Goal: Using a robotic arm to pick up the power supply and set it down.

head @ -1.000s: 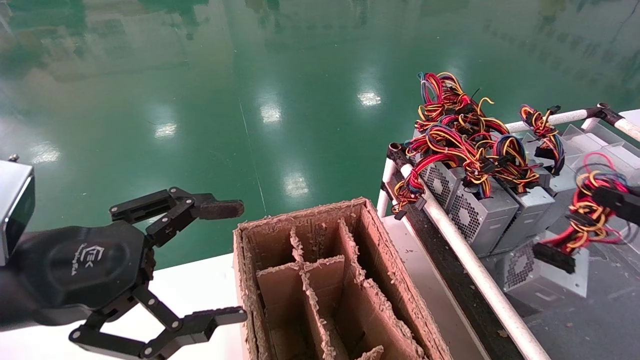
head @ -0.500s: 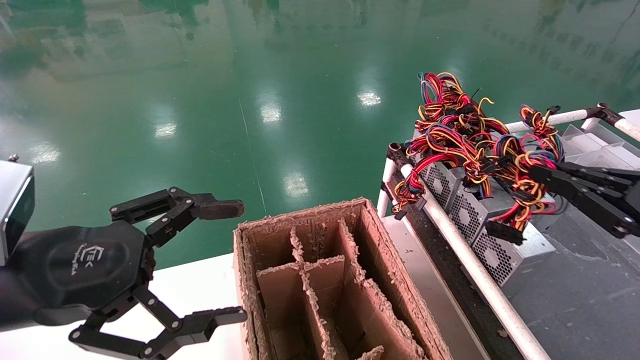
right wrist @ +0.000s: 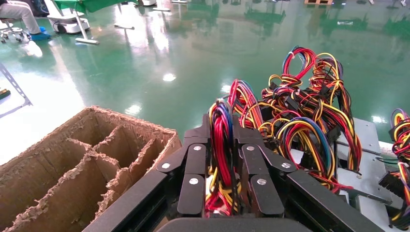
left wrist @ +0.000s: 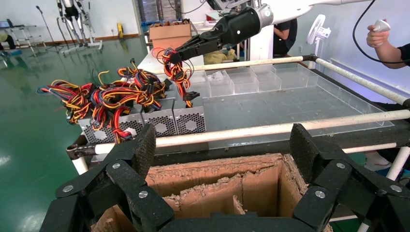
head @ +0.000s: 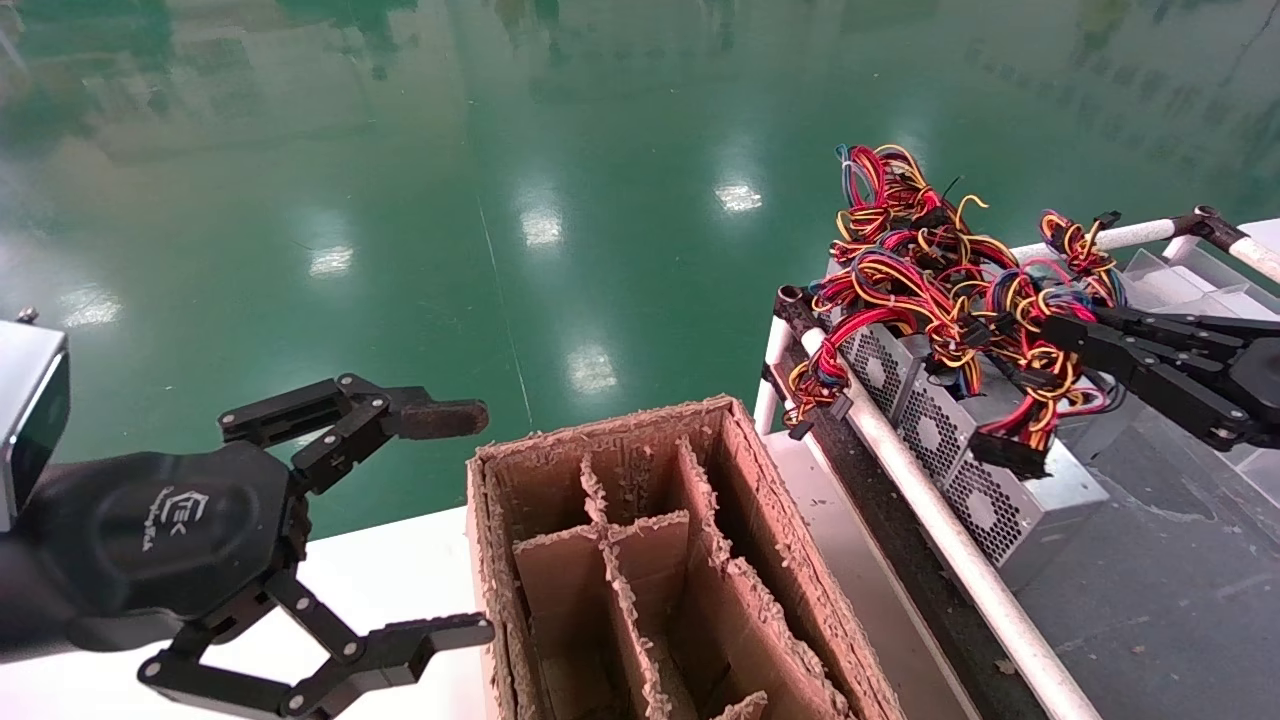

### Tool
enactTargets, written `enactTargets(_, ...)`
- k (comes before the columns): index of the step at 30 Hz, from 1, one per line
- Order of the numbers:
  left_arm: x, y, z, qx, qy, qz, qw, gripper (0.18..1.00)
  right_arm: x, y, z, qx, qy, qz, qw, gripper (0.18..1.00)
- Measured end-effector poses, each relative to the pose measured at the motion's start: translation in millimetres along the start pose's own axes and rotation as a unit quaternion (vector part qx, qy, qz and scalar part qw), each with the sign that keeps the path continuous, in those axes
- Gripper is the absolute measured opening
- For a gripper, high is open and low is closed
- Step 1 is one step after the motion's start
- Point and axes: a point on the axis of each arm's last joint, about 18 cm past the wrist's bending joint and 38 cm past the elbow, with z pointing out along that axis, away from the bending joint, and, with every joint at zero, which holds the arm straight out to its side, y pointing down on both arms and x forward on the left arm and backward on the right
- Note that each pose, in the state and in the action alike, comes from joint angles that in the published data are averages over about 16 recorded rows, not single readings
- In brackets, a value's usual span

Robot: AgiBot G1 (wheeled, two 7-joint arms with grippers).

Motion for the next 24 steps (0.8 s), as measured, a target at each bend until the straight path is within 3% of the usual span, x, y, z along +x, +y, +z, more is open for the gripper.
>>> enactTargets(10, 0.0, 0.0, 0.0, 0.000, 0.000, 0.000, 1.0000, 1.001, 1.6, -2.2, -4.6, -0.009, 0.008, -0.003, 1.000, 0.335)
enactTargets(24, 0.0, 0.0, 0.0, 0.000, 0.000, 0.000, 1.0000, 1.001, 0.2, -32.8, 5.3, 0.032, -0.002, -0.027, 0.999, 0.597)
